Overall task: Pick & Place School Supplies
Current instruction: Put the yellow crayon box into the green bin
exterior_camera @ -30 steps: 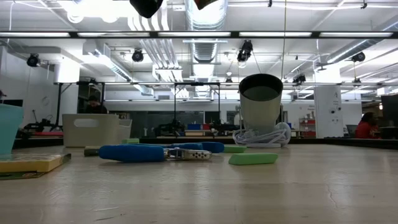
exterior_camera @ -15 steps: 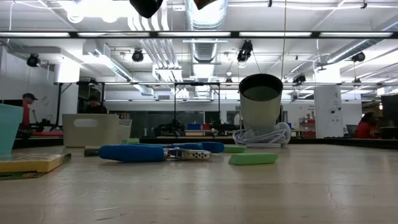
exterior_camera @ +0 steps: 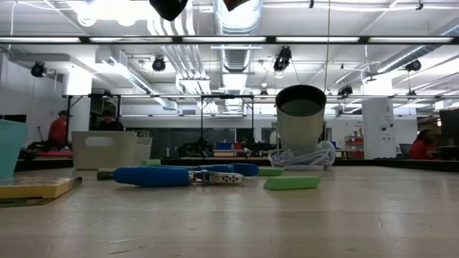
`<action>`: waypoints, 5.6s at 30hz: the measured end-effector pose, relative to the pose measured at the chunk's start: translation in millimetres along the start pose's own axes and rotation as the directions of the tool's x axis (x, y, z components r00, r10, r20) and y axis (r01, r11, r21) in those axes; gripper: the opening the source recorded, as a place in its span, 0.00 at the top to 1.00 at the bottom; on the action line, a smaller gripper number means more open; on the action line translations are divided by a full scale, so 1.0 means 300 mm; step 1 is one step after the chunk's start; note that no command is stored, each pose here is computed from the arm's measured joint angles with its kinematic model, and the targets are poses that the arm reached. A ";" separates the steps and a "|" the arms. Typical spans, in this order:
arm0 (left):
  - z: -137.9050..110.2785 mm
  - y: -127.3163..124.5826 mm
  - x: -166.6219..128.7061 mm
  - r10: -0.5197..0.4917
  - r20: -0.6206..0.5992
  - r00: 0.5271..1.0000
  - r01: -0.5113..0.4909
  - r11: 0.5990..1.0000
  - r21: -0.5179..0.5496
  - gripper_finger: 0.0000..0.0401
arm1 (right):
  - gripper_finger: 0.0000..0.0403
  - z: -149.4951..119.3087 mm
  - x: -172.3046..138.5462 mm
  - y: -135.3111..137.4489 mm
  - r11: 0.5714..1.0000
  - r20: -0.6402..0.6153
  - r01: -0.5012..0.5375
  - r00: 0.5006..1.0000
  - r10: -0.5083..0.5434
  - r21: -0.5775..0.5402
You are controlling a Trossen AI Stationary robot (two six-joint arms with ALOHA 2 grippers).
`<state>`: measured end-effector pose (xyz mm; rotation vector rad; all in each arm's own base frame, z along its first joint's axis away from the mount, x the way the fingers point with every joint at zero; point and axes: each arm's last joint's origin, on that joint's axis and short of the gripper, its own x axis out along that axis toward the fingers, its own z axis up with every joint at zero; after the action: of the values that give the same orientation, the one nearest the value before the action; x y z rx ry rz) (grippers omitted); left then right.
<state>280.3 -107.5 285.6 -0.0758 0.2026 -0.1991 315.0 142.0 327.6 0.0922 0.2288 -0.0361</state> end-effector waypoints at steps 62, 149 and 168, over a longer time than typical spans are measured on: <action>0.017 0.004 -0.023 0.012 0.009 1.000 -0.013 1.000 0.025 0.89 | 0.24 0.100 -0.238 -0.020 0.999 0.020 0.041 0.999 -0.041 -0.006; -0.269 -0.104 -0.355 -0.535 -0.783 0.318 -0.524 0.589 -0.615 0.87 | 0.23 -0.025 -0.444 -0.069 0.995 0.080 -0.097 0.992 0.099 -0.025; -0.279 -0.099 -0.351 -0.493 -0.801 0.341 -0.573 0.566 -0.593 0.74 | 0.24 -0.026 -0.444 -0.069 0.995 0.078 -0.096 0.992 0.098 -0.029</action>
<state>156.4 -119.6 227.0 -0.9886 1.5856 -0.0281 182.8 125.6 348.5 0.0762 0.1454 0.0602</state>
